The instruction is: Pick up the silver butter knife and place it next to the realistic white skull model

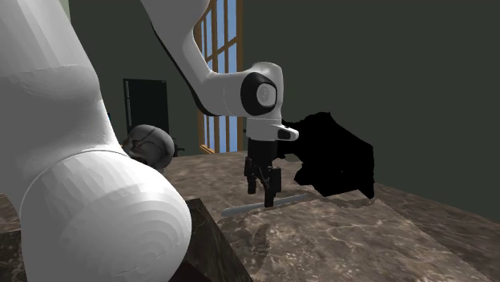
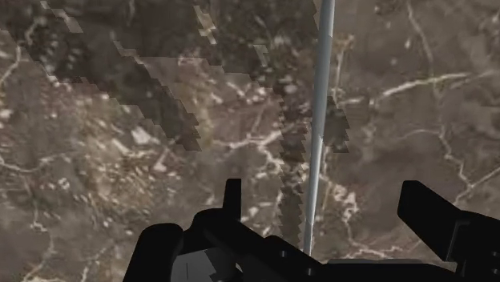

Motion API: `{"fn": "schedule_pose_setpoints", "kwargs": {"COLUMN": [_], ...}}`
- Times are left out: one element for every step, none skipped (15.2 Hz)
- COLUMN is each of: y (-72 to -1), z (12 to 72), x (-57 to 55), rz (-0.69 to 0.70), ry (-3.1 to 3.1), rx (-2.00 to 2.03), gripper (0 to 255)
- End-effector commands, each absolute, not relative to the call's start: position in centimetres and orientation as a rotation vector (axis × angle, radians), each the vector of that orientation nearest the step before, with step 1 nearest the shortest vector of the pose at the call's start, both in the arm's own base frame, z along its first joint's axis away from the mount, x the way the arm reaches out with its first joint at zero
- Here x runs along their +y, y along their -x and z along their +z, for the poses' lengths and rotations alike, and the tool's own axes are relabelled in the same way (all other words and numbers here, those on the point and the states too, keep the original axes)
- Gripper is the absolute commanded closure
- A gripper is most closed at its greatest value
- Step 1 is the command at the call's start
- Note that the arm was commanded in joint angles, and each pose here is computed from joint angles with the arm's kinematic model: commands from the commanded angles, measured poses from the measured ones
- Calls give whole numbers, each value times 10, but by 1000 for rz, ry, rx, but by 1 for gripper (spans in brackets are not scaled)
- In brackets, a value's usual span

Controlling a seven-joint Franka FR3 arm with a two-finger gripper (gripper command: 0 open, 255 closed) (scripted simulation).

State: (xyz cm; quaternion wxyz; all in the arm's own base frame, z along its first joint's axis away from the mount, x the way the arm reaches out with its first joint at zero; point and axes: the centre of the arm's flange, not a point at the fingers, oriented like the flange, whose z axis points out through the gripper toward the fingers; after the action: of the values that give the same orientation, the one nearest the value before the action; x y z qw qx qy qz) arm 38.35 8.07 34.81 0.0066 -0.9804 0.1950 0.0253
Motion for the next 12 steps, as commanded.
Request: {"fn": "schedule_pose_setpoints", "kwargs": {"y": [-383, -383, -383, -383, -383, -383, -383, -383, -383, -383, -383, -383], "z": [348, 348, 348, 348, 348, 348, 348, 348, 348, 348, 348, 348], "x": [81, 81, 81, 81, 81, 81, 81, 81, 81, 81, 81, 81], "rz": [79, 79, 79, 79, 79, 79, 79, 79, 79, 79, 79, 79], "ry": [3067, 3067, 3067, 3067, 3067, 3067, 3067, 3067, 3067, 3067, 3067, 3067], "rx": [610, 610, 610, 610, 610, 610, 610, 610, 610, 610, 610, 610], "gripper": [0, 0, 255, 255, 255, 255, 255, 255, 255, 255, 255, 255]}}
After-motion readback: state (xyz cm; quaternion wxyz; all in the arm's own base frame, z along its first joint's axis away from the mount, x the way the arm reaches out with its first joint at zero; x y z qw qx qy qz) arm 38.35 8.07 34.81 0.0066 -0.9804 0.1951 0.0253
